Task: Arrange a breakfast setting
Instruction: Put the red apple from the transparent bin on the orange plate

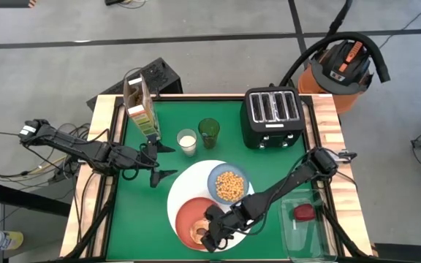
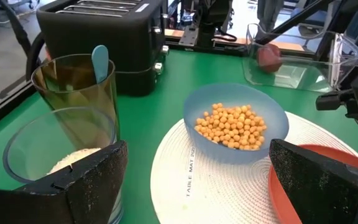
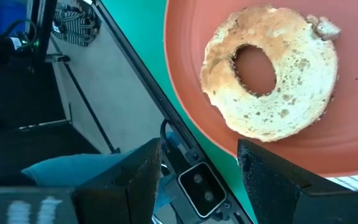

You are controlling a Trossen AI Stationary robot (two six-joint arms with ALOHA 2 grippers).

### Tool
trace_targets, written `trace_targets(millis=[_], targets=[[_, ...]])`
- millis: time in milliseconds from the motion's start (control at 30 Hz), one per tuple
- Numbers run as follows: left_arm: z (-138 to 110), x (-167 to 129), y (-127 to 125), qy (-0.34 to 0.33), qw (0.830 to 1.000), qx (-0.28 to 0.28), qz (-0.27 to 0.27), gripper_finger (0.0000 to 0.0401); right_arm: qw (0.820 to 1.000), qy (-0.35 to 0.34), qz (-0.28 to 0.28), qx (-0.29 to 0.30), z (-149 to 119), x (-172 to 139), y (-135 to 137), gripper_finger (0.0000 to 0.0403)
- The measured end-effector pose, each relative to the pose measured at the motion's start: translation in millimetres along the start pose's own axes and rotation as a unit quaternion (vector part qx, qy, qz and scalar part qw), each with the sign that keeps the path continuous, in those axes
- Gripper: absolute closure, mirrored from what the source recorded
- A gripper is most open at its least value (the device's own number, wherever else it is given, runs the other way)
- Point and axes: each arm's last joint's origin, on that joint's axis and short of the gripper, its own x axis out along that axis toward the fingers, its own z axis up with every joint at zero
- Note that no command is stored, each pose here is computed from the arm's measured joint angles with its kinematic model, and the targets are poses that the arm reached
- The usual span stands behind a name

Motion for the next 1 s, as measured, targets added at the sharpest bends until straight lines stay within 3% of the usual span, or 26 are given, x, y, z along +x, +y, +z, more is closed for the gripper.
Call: trace_targets(millis=[233, 400, 700, 1000], targets=[[0, 0, 0, -0.001, 1.0, 0.0, 0.004, 0.0023, 0.999, 0.004, -0.007, -0.045, 0, 0, -1, 0.0167], [0, 0, 0, -0.001, 1.0, 0.0, 0.004, 0.0023, 0.998, 0.02, -0.033, -0.043, 3, -1, -8, 0.0167], [-2, 0, 1, 0.008, 1.0, -0.003, 0.005, 0.0023, 0.999, 0.016, -0.032, -0.015, 5, -1, -8, 0.0167], [-11, -1, 0, 0.063, 0.997, -0.018, -0.035, 0.0023, 0.999, 0.015, -0.032, -0.013, 5, -1, -8, 0.0168]])
